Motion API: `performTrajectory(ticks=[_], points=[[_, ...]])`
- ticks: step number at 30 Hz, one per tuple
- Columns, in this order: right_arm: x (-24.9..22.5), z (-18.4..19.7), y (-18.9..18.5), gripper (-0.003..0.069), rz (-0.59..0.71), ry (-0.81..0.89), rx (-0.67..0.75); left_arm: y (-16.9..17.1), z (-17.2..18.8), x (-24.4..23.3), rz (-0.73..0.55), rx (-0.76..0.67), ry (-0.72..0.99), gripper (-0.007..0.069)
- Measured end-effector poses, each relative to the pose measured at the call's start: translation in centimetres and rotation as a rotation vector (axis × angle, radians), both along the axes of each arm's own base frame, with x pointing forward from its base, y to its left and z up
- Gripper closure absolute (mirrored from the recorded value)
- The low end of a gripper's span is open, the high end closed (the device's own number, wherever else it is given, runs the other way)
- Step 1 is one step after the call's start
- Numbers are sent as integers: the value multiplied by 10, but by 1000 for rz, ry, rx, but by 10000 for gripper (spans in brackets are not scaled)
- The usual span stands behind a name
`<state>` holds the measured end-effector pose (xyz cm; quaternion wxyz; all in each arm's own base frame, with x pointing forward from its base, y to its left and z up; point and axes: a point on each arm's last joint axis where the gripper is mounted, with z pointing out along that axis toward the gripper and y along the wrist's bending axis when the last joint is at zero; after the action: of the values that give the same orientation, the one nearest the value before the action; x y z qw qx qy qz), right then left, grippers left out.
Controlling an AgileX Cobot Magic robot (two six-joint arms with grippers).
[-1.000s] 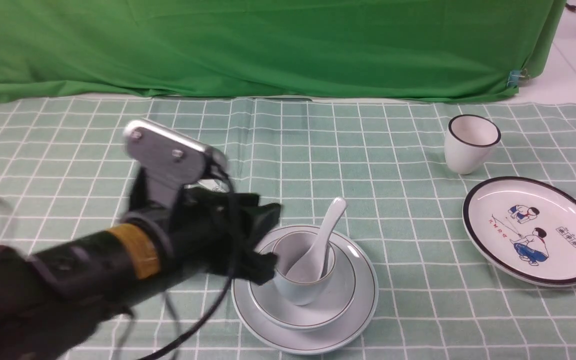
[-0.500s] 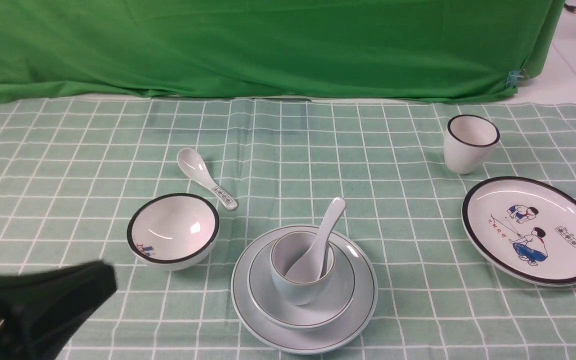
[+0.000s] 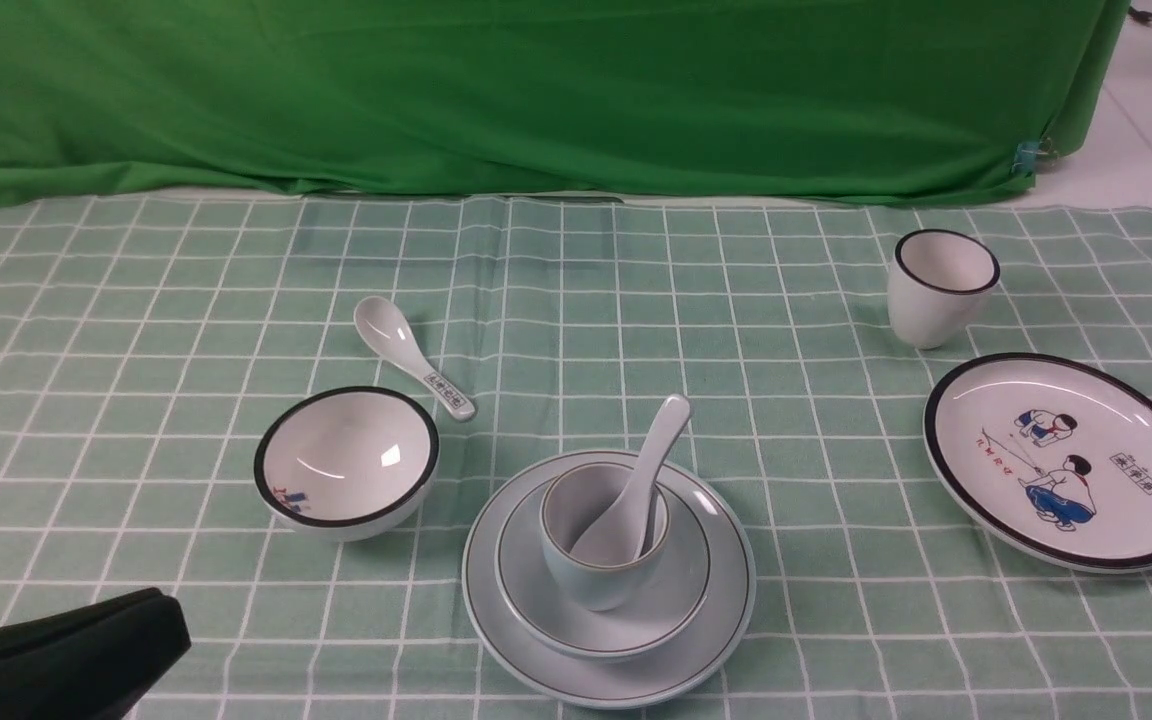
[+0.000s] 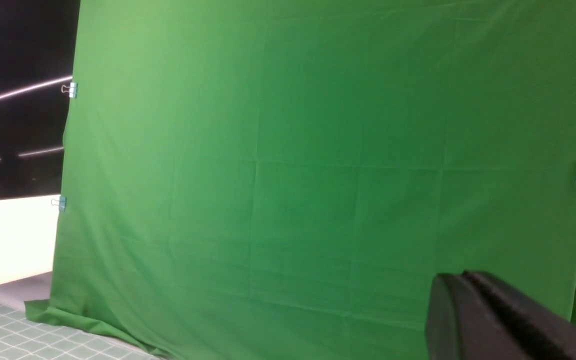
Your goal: Place the bowls on the plates on the blue tablecloth, put the cups on the bowls, and place the spoons in the cups.
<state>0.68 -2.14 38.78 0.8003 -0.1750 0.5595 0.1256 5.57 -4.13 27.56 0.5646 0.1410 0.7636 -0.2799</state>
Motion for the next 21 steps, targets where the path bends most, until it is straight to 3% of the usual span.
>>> performTrajectory(ticks=[12, 21], points=[[0, -1, 0, 596, 0, 2, -2, 0, 0, 0, 0, -2, 1, 615], [0, -1, 0, 587, 0, 3, -2, 2, -1, 1, -16, 175, -118, 614]])
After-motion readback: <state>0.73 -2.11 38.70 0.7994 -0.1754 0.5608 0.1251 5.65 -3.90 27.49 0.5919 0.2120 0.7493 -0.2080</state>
